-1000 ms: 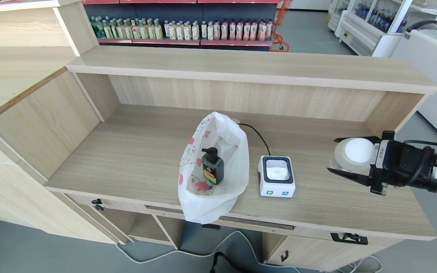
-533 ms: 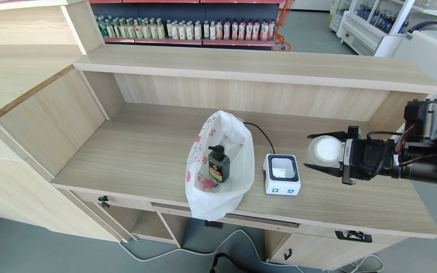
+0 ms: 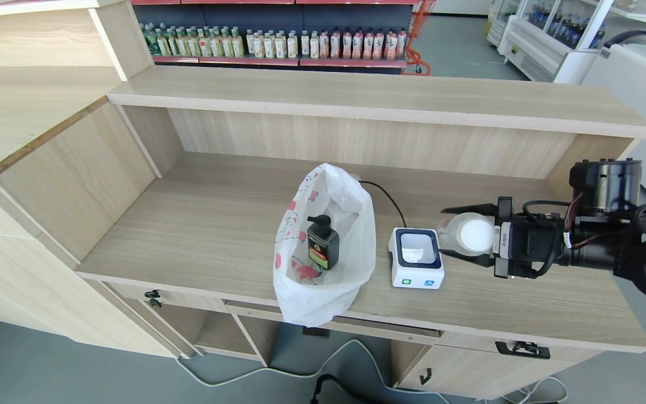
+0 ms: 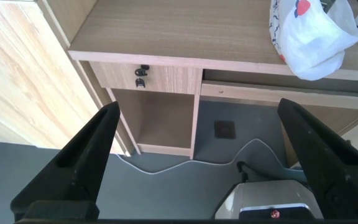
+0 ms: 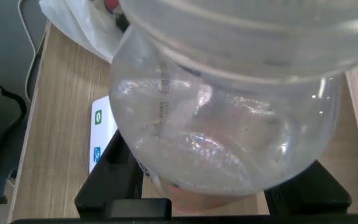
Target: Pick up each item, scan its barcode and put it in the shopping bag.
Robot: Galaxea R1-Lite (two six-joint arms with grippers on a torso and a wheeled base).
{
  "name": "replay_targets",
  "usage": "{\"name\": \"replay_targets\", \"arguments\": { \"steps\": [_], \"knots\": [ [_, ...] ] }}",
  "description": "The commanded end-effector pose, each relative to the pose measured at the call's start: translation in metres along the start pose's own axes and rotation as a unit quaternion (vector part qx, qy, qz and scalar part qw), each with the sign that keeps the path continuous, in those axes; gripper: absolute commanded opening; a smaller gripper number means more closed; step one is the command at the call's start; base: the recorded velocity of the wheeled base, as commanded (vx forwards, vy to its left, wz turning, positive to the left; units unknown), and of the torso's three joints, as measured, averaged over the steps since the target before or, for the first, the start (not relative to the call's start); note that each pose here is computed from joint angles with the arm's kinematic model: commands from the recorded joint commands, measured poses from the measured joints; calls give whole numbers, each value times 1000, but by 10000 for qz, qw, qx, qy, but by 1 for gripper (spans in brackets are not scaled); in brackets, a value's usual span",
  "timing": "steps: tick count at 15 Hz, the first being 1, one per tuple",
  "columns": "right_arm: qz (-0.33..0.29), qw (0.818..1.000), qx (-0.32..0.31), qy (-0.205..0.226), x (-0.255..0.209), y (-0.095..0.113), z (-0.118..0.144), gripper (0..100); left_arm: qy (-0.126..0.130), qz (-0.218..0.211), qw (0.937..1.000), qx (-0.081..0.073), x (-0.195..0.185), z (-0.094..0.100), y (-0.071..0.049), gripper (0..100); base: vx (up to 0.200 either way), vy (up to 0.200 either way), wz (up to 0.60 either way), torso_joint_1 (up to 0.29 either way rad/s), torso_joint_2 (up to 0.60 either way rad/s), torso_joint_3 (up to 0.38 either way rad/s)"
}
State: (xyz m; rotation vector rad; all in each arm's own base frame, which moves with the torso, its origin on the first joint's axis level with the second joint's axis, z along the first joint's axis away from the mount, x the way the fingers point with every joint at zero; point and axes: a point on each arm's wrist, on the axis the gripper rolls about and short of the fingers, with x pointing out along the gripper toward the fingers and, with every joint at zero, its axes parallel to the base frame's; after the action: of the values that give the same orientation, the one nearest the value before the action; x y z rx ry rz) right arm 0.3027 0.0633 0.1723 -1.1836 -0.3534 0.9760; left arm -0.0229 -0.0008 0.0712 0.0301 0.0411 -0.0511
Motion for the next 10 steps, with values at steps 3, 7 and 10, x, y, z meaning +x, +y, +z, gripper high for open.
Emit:
{"name": "replay_targets", "arguments": {
  "steps": [3, 7, 10],
  "knots": [
    [23, 9984, -355, -436, 19, -4, -25, 0, -3, -1, 10000, -1, 0, 0, 0, 100, 0, 0, 0, 0, 0, 0],
    [95, 9962, -481, -720, 35, -3, -41, 0, -3, -1, 10000, -1, 0, 0, 0, 100, 0, 0, 0, 0, 0, 0],
    [188, 9951, -541, -809, 43, 5, -54, 0, -3, -1, 10000, -1, 0, 0, 0, 100, 0, 0, 0, 0, 0, 0]
  ]
}}
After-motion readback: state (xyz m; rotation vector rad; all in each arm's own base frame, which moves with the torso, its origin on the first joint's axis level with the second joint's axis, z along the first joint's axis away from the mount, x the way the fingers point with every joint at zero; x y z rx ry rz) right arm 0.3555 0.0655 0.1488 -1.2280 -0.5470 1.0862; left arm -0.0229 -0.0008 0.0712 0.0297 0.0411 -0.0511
